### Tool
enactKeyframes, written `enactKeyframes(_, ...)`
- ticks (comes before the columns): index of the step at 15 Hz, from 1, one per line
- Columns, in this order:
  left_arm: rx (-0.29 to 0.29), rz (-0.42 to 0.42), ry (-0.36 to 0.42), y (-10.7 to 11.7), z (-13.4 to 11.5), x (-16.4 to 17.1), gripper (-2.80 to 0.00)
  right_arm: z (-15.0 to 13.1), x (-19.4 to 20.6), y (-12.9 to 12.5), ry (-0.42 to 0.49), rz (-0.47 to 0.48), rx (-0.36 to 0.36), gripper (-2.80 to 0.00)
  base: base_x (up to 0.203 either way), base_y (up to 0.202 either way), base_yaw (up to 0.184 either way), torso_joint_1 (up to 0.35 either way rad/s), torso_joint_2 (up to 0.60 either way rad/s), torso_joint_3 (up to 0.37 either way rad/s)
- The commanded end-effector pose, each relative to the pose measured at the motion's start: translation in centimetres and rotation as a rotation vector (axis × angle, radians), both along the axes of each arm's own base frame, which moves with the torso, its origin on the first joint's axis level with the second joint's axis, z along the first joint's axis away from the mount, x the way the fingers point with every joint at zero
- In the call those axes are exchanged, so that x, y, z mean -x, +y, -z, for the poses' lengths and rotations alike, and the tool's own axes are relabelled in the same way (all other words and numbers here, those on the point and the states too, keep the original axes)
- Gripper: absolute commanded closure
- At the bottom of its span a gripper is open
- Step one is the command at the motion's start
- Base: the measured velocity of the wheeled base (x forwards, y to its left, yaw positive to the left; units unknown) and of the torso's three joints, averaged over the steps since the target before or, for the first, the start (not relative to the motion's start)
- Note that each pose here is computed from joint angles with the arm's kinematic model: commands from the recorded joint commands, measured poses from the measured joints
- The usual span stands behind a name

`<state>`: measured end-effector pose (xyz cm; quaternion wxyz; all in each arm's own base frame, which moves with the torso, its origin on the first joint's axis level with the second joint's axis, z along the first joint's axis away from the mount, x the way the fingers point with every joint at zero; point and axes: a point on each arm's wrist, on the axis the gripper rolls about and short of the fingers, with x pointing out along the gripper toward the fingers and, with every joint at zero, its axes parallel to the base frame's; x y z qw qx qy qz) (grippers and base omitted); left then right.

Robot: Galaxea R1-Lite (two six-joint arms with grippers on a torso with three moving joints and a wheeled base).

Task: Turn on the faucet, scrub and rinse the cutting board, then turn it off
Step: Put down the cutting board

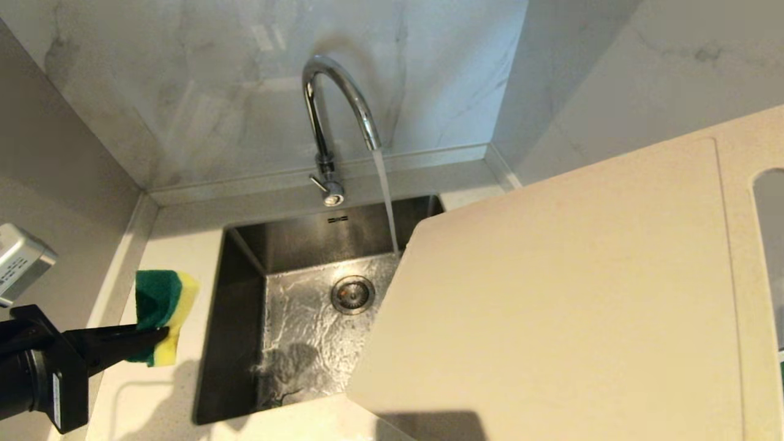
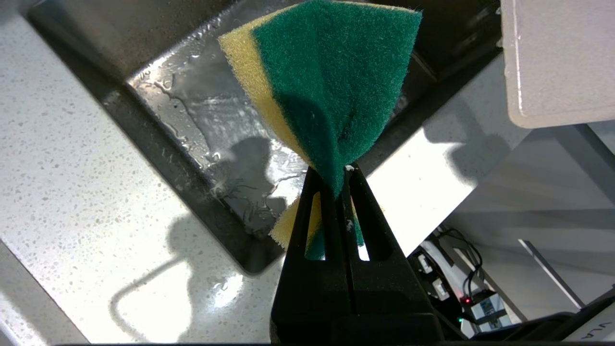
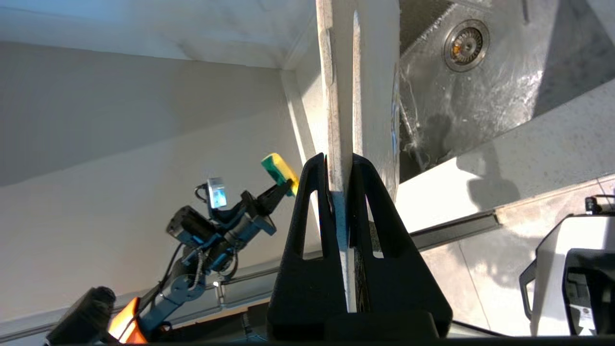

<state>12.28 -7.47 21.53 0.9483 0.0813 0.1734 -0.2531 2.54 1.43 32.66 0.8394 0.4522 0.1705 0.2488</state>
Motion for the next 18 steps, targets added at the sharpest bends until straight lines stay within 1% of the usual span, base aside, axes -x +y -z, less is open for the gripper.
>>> enactKeyframes(1, 0.004, -0.001, -0.010, 0.2, -0.1, 0.3, 0.00, 0.3, 0.2, 0.0, 0.003, -0.004, -0.003, 0.00, 0.000, 0.000, 0.000, 0.000, 0.00, 0.000)
enactKeyframes(7, -0.004, 0.000, 0.006, 0.1, 0.4, 0.2, 0.00, 0.2, 0.0, 0.0, 0.003, -0.004, -0.001, 0.00, 0.000, 0.000, 0.000, 0.000, 0.00, 0.000)
enactKeyframes(8, -0.004, 0.000, 0.006, 0.1, 0.4, 0.2, 0.00, 0.3, 0.0, 0.0, 0.002, -0.004, 0.012, 0.00, 0.000, 0.000, 0.000, 0.000, 0.00, 0.000)
enactKeyframes(10, -0.006, 0.001, 0.012, 0.2, 0.6, 0.3, 0.00, 0.5, -0.1, 0.0, -0.007, 0.006, 0.075, 0.00, 0.000, 0.000, 0.000, 0.000, 0.00, 0.000)
enactKeyframes(12, -0.010, 0.002, 0.019, 0.2, 0.8, 0.3, 0.00, 0.3, -1.1, 0.1, 0.025, 0.054, 0.127, 0.00, 0.000, 0.000, 0.000, 0.000, 0.00, 0.000)
enactKeyframes(14, -0.018, 0.004, 0.034, 0.2, 1.3, 0.4, 0.00, 0.7, -2.4, 0.2, 0.073, 0.100, 0.220, 0.00, 0.000, 0.000, 0.000, 0.000, 0.00, 0.000)
enactKeyframes(15, -0.027, 0.004, 0.046, 0.2, 1.6, 0.4, 0.00, 1.0, -3.0, 0.3, 0.096, 0.095, 0.271, 0.00, 0.000, 0.000, 0.000, 0.000, 0.00, 0.000)
enactKeyframes(16, -0.031, 0.004, 0.052, 0.2, 1.8, 0.3, 0.00, 1.2, -3.6, 0.4, 0.111, 0.091, 0.293, 0.00, 0.000, 0.000, 0.000, 0.000, 0.00, 0.000)
enactKeyframes(18, -0.032, 0.006, 0.059, 0.1, 1.9, 0.2, 0.00, 1.4, -4.9, 0.7, 0.149, 0.085, 0.308, 0.00, 0.000, 0.000, 0.000, 0.000, 0.00, 0.000)
